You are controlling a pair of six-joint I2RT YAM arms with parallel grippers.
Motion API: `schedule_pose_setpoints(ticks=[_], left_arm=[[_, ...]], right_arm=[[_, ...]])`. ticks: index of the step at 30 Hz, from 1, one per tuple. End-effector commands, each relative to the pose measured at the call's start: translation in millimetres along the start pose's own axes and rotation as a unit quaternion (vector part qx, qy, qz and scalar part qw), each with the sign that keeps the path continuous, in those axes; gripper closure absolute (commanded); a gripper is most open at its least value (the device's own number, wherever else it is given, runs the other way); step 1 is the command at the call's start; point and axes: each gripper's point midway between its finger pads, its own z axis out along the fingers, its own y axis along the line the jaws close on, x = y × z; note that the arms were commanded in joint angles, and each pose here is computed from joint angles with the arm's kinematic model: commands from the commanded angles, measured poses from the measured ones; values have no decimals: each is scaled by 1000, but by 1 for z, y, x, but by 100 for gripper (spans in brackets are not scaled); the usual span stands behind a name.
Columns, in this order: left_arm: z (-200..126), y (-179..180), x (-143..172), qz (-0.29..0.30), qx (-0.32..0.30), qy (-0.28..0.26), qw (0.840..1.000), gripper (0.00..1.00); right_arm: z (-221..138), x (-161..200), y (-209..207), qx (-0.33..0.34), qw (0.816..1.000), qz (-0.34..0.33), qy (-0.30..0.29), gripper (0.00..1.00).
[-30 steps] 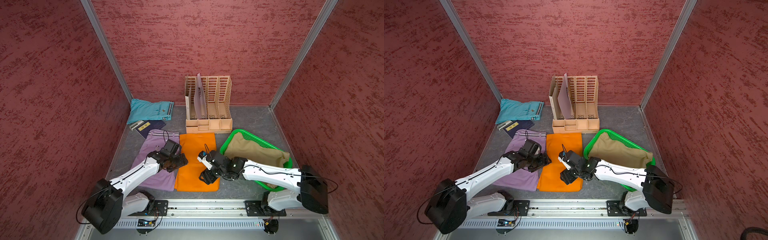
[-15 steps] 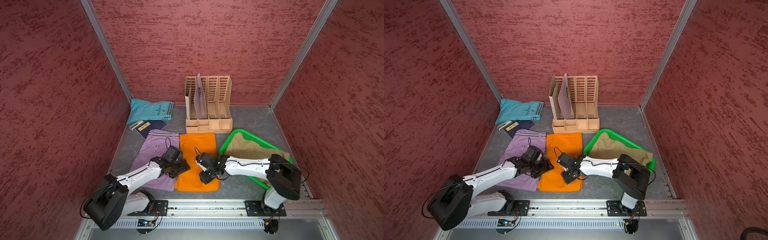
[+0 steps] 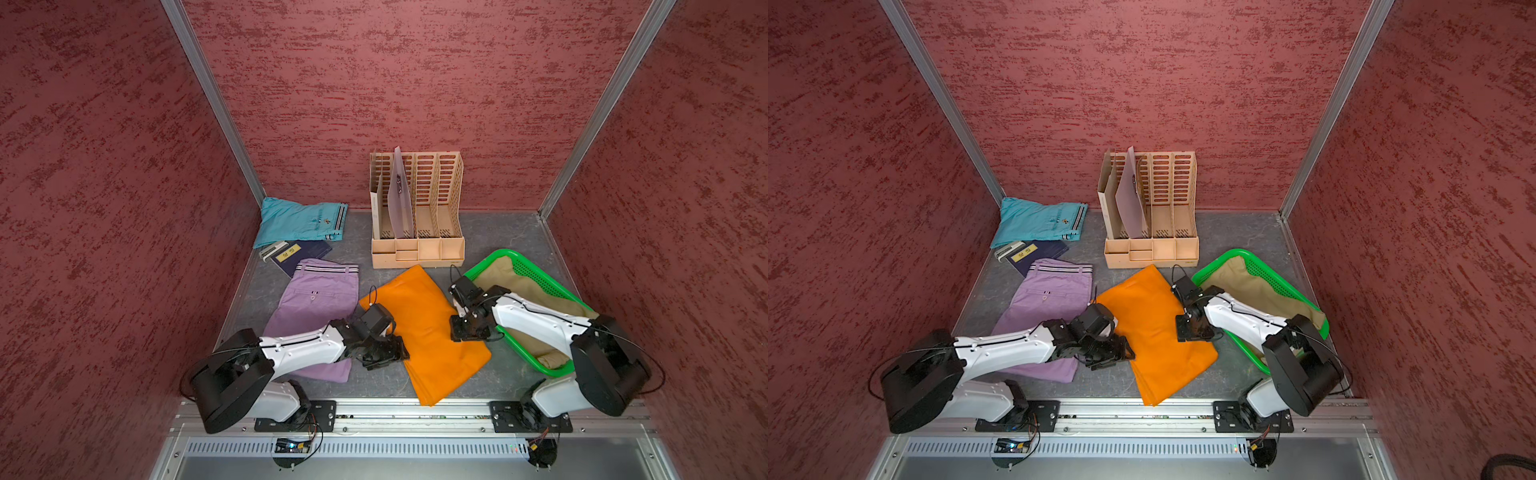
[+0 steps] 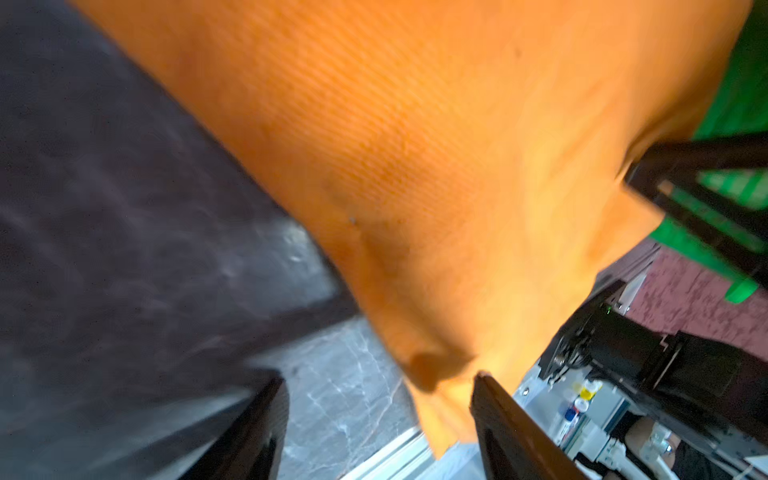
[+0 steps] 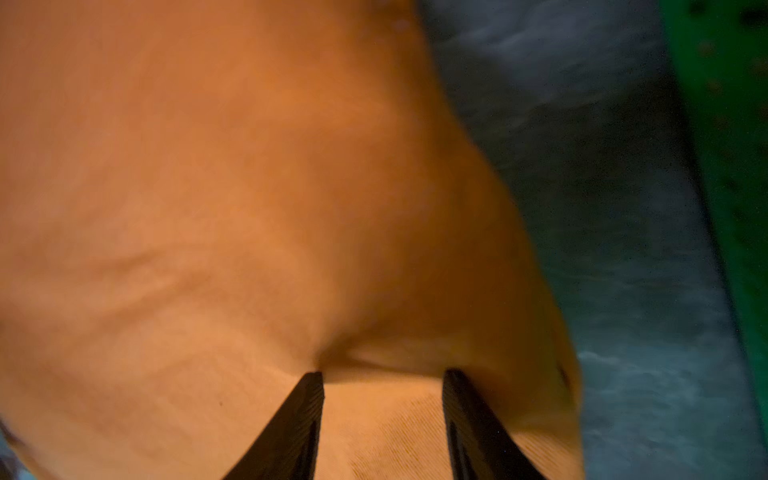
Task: Put the folded long pants in the basket
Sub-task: Pick up the long pant at the center of the board.
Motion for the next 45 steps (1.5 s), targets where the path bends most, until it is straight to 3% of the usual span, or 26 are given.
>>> schedule_pose_setpoints(ticks=[1, 6, 11, 16, 21, 28, 34, 37, 41, 43, 45], left_arm=[[-12, -19, 1, 31, 8, 12, 999, 24], [-53, -33, -38, 57, 30, -27, 998, 23], [-89, -30, -104, 107, 32, -85, 990, 20], [-81, -29, -170, 153, 1, -63, 986, 16], [-74, -9, -214, 160, -27, -64, 985, 13], [-42, 6, -233, 160, -15, -44, 986, 12], [-14, 15, -216, 143, -11, -5, 990, 15], [-5, 21, -199, 126, -14, 15, 992, 22], [-4, 23, -178, 104, -4, 11, 994, 44], [-7, 30, -172, 88, -12, 2, 996, 58], [-15, 41, -171, 68, -35, -17, 997, 80]], right_arm=[[-16, -37, -46, 61, 994, 75, -44, 46], [-57, -73, -14, -21, 992, 51, -111, 41], [-73, -43, 14, -99, 990, 31, -99, 36], [-74, -9, 25, -121, 989, 16, -84, 35], [-79, 7, 27, -136, 988, 16, -77, 35], [-83, 18, 17, -125, 989, 7, -75, 34], [-81, 24, 9, -113, 990, 12, -79, 34], [-82, 23, 6, -109, 990, 21, -90, 34], [-80, 22, 7, -112, 990, 22, -89, 34], [-78, 21, 8, -112, 990, 21, -86, 34], [-75, 21, 10, -113, 990, 20, -80, 34]])
